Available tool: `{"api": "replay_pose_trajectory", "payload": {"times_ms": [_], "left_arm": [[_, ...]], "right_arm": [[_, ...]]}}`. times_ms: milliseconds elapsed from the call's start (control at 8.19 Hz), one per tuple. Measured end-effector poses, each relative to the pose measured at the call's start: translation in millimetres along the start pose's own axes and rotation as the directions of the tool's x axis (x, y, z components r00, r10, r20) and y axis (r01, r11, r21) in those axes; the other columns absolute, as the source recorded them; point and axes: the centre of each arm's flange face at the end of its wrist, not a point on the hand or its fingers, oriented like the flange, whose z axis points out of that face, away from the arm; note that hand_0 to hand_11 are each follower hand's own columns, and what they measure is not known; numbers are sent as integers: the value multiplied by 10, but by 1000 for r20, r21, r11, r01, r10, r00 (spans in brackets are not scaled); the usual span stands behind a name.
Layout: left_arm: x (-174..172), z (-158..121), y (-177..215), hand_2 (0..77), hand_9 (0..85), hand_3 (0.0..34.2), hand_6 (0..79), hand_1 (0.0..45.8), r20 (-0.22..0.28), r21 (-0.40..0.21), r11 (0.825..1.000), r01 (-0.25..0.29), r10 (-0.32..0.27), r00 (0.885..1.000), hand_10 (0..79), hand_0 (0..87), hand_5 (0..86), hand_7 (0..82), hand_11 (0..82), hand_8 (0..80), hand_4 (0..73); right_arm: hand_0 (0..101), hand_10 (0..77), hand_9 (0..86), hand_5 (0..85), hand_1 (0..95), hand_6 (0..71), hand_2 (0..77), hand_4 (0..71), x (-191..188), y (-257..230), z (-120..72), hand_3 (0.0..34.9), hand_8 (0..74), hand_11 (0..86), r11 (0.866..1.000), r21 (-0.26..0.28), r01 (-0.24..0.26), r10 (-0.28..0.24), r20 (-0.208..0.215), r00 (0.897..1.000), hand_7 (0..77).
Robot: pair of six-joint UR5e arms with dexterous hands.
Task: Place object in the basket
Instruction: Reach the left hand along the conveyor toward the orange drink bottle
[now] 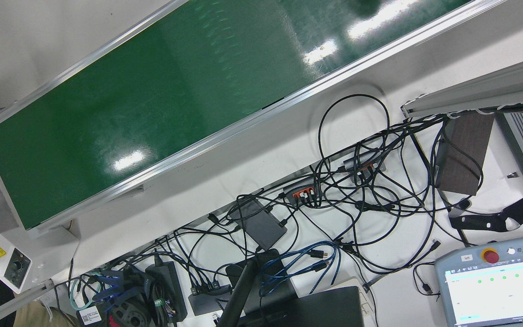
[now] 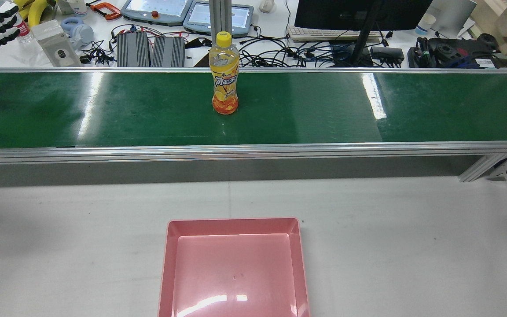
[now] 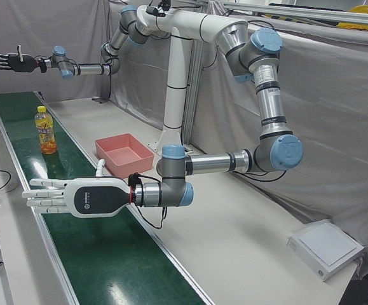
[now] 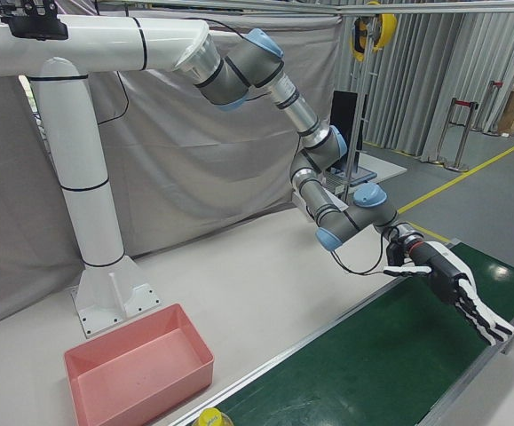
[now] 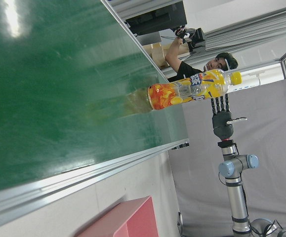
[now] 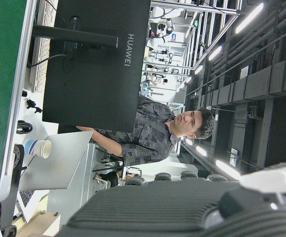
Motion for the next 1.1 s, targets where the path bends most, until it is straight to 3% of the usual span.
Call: {"api": "replay_pose_trajectory", "payload": {"times_ms": [489, 733, 1099], "left_arm": [[-447, 526, 557, 0, 44, 0, 0, 33, 66, -61, 998, 33, -29, 997, 33, 515, 38, 5, 44, 16, 147], [-851, 836, 1046, 0, 44, 0, 0, 16, 120, -112, 992, 63, -50, 991, 33, 516, 33, 5, 44, 16, 147], [-1137, 1041, 1460, 0, 44, 0, 0, 27, 153, -159, 983, 91, -66, 986, 27, 515, 22, 5, 60, 16, 147]], "right_arm": [[1, 0, 0, 0, 0, 0, 5, 0, 0, 2, 0, 3, 0, 0, 1000, 0, 0, 0, 0, 1000, 5], [3, 0, 0, 0, 0, 0, 5, 0, 0, 4, 1, 3, 0, 0, 1000, 0, 0, 0, 0, 1000, 5], [1, 0, 0, 0, 0, 0, 5, 0, 0, 2, 1, 2, 0, 0, 1000, 0, 0, 0, 0, 1000, 5]]}}
